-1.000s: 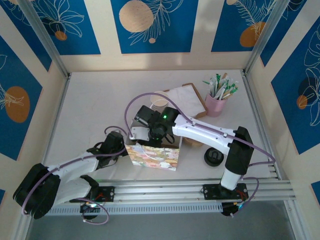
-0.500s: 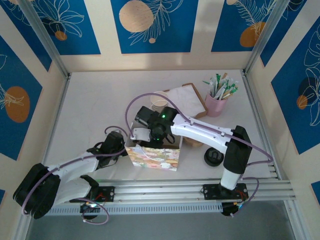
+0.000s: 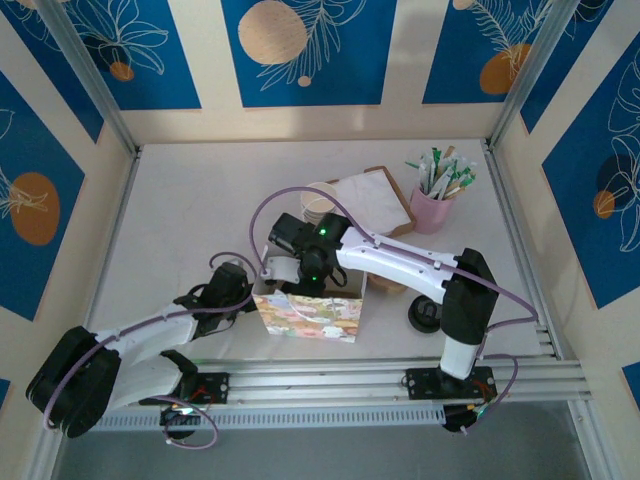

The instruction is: Pack the takeout coffee

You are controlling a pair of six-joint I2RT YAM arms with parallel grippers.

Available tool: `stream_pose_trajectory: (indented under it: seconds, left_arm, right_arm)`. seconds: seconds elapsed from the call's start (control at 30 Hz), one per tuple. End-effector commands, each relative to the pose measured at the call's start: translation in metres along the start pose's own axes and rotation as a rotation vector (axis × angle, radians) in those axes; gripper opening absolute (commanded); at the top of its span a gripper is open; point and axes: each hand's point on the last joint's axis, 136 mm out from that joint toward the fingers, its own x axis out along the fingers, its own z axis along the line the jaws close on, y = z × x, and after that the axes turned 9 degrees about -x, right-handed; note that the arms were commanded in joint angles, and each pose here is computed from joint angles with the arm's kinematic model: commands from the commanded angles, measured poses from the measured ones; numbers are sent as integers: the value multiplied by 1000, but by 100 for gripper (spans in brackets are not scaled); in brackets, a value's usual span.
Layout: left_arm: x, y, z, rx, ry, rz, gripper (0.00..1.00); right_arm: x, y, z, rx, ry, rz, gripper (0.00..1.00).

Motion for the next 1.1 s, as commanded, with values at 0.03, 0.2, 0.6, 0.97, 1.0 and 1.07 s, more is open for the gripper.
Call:
stream_pose_trajectory:
  seconds: [0.03, 0.2, 0.6, 0.97, 1.0, 1.07]
  left_arm:
    - [3, 23, -13, 22, 63, 104, 61]
    - [2, 22, -13, 23, 64, 100, 61]
    - [2, 21, -15, 27, 66, 99, 61]
    - [3, 22, -13, 28, 60, 101, 61]
    - [3, 23, -13, 30, 59, 101, 61]
    - [3, 22, -13, 30, 59, 100, 62]
  right_arm:
    - [17, 14, 10, 38, -78, 63, 55]
    - [25, 20, 10, 49, -86, 92, 55]
    - [37, 23, 7, 62, -94, 105, 56]
    - [43, 26, 5, 77, -99, 107, 56]
    - [43, 26, 6, 79, -101, 108, 56]
    - [44, 27, 5, 81, -98, 109, 56]
